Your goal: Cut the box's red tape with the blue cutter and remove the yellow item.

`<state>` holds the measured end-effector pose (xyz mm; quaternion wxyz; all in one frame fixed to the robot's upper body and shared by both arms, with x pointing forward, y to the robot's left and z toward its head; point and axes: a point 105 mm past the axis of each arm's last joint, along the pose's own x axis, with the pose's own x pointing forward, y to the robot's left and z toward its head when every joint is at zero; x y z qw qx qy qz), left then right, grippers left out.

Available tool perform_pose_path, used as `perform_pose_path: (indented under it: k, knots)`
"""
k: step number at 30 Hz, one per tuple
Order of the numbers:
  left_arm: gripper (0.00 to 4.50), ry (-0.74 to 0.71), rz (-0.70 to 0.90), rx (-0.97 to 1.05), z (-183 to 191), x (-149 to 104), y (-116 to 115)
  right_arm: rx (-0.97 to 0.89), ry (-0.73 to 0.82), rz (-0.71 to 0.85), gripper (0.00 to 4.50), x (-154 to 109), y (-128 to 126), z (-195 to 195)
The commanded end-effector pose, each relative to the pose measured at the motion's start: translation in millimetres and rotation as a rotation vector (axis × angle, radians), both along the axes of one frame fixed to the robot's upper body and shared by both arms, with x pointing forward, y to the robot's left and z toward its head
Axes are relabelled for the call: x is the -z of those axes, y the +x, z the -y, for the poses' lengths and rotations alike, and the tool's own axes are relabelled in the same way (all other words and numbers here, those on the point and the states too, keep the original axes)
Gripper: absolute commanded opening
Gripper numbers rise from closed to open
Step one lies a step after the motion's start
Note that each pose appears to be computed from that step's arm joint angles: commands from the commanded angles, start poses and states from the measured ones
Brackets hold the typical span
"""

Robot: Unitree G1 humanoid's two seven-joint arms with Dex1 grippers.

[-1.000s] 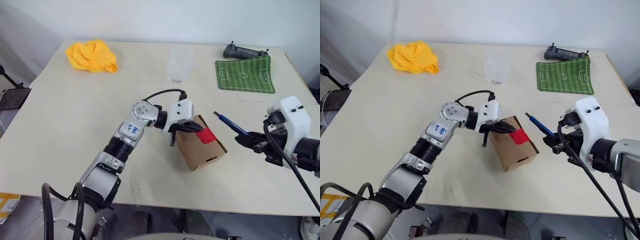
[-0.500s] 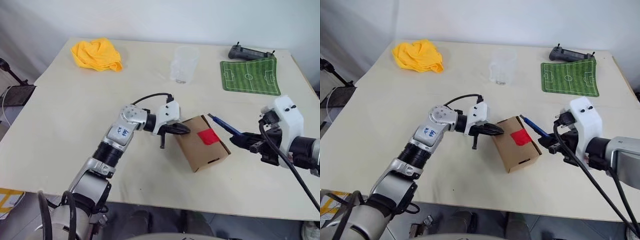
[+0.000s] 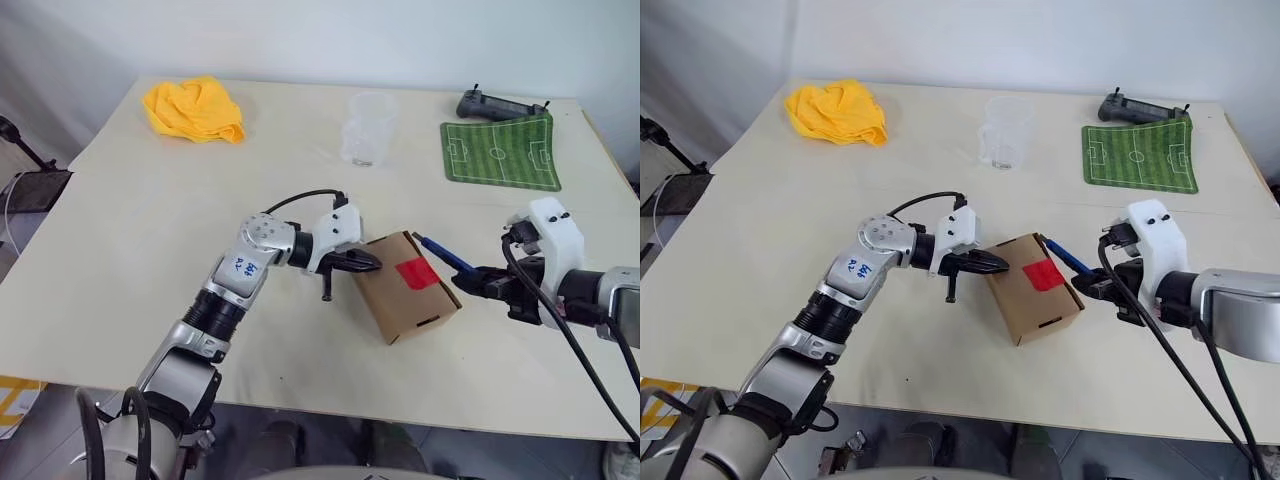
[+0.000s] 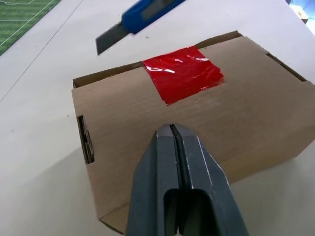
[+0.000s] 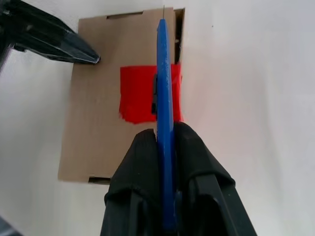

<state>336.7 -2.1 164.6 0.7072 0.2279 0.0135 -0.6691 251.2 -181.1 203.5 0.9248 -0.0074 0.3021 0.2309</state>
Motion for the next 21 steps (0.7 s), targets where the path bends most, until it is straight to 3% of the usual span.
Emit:
perform_pose_path:
  k: [1, 21]
  knots:
    - [0.0, 0.004, -0.002, 0.014, 2.7, 2.5, -5.5, -0.008, 0.008, -0.003, 0.18, -0.5, 1.1, -4.3]
    - [0.0, -0.003, -0.003, -0.006, 2.9, 4.3, -5.7, 0.008, 0.038, -0.013, 0.18, 2.4, 8.3, -6.6]
